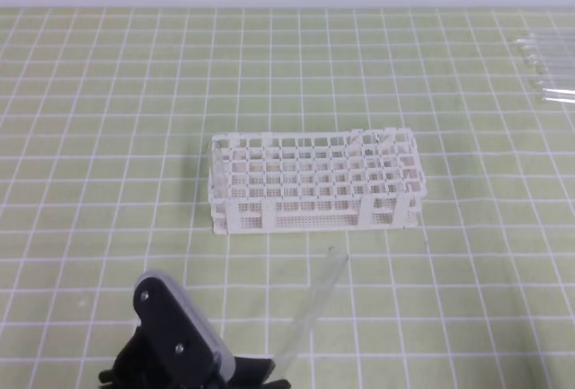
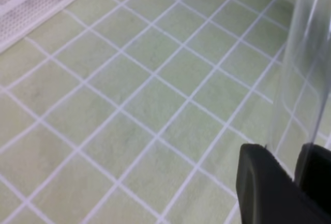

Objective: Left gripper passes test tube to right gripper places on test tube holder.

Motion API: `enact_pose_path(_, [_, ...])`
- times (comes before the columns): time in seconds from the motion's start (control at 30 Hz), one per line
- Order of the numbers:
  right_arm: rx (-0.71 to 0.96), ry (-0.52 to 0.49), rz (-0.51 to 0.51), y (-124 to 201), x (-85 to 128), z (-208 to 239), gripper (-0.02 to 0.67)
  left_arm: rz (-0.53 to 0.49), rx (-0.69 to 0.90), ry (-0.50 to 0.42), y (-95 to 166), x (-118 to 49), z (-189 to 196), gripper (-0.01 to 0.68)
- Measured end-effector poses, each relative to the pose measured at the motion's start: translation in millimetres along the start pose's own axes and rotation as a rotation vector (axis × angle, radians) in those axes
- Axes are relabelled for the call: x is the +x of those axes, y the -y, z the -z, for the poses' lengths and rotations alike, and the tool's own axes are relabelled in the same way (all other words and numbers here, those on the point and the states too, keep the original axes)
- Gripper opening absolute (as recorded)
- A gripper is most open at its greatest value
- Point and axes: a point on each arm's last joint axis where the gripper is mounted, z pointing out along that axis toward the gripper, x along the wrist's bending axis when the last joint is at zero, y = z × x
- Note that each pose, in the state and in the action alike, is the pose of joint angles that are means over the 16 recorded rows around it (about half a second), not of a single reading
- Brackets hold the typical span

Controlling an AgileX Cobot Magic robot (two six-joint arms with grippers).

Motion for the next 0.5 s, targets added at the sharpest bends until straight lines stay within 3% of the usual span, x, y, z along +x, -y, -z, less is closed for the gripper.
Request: enact_pose_path(0.5, [0.0, 0.0, 0.001, 0.0, 0.0, 0.0, -0.017, 0.001, 0.023, 0.01, 5.7, -0.7, -8.0, 0.059])
